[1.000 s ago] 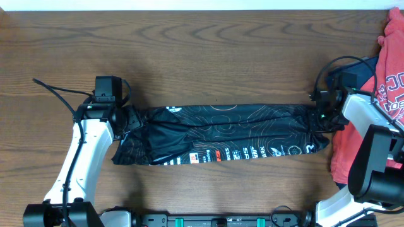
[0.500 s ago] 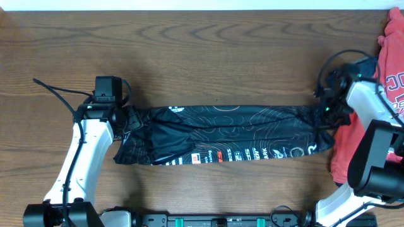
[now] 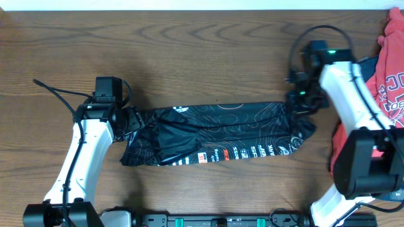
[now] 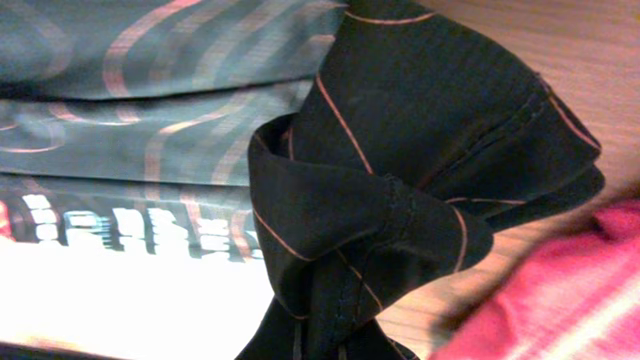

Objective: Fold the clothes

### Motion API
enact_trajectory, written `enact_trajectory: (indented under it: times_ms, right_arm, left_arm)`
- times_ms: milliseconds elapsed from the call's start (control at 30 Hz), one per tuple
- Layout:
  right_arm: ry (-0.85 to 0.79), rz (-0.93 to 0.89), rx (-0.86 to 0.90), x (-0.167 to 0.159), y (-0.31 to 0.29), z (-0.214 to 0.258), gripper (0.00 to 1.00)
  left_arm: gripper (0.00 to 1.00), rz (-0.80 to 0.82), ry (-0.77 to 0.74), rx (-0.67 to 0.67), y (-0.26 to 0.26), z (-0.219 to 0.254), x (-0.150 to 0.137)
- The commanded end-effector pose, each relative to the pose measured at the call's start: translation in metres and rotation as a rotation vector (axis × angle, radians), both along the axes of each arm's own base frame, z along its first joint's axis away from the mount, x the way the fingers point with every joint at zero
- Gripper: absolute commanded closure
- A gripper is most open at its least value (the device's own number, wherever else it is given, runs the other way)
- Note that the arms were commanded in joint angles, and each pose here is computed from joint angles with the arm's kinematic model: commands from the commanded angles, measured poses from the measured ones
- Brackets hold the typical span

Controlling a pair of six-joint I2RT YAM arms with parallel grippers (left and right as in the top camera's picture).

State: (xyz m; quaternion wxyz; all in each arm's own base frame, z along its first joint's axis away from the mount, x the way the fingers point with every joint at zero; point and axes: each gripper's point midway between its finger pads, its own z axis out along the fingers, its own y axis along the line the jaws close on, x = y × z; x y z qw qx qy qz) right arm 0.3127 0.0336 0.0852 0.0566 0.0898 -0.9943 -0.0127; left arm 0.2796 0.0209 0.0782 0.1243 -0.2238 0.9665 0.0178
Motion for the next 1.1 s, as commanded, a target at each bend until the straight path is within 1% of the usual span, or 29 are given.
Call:
enact_trajectory:
  times_ms: [0, 133, 267, 433, 533, 667, 733, 900, 933, 1033, 1067]
  right_arm:
    - [-0.009, -0.001, 0.001, -0.001, 0.030, 0.002, 0.99]
    - [-0.018, 0.018, -0.005, -0.006, 0.062, 0.001, 0.96]
    - [-0.014, 0.056, -0.009, -0.011, 0.086, -0.005, 0.96]
    - [0.052, 0.081, -0.001, -0.023, 0.107, -0.023, 0.95]
    - [0.076, 0.092, 0.014, -0.025, 0.120, -0.036, 0.97]
    - [0.097, 0.098, 0.056, -0.027, 0.138, -0.048, 0.97]
    - [0.093, 0.092, 0.071, -0.026, 0.145, -0.050, 0.94]
    - [0.063, 0.099, 0.089, -0.023, 0.157, -0.052, 0.93]
    - [0.063, 0.104, 0.089, -0.024, 0.158, -0.052, 0.91]
    - [0.073, 0.116, 0.107, -0.028, 0.165, -0.051, 0.81]
    - [0.087, 0.117, 0.136, -0.031, 0.171, -0.050, 0.74]
  left_arm:
    - [0.19, 0.011, -0.017, 0.006, 0.002, 0.007, 0.003]
    - [0.19, 0.010, -0.006, 0.004, 0.002, 0.007, 0.000]
    - [0.19, 0.010, -0.002, 0.003, 0.002, 0.006, -0.001]
    - [0.19, 0.010, 0.002, 0.003, 0.002, 0.006, -0.002]
    - [0.19, 0.010, 0.002, 0.003, 0.002, 0.006, -0.002]
    - [0.19, 0.010, 0.002, 0.003, 0.002, 0.006, -0.002]
    - [0.19, 0.010, 0.002, 0.003, 0.002, 0.006, -0.002]
    - [0.19, 0.010, 0.002, 0.003, 0.002, 0.006, -0.002]
    - [0.19, 0.010, 0.002, 0.003, 0.002, 0.006, -0.002]
    - [0.19, 0.010, 0.002, 0.003, 0.002, 0.006, -0.002]
    - [0.19, 0.010, 0.002, 0.003, 0.002, 0.006, -0.002]
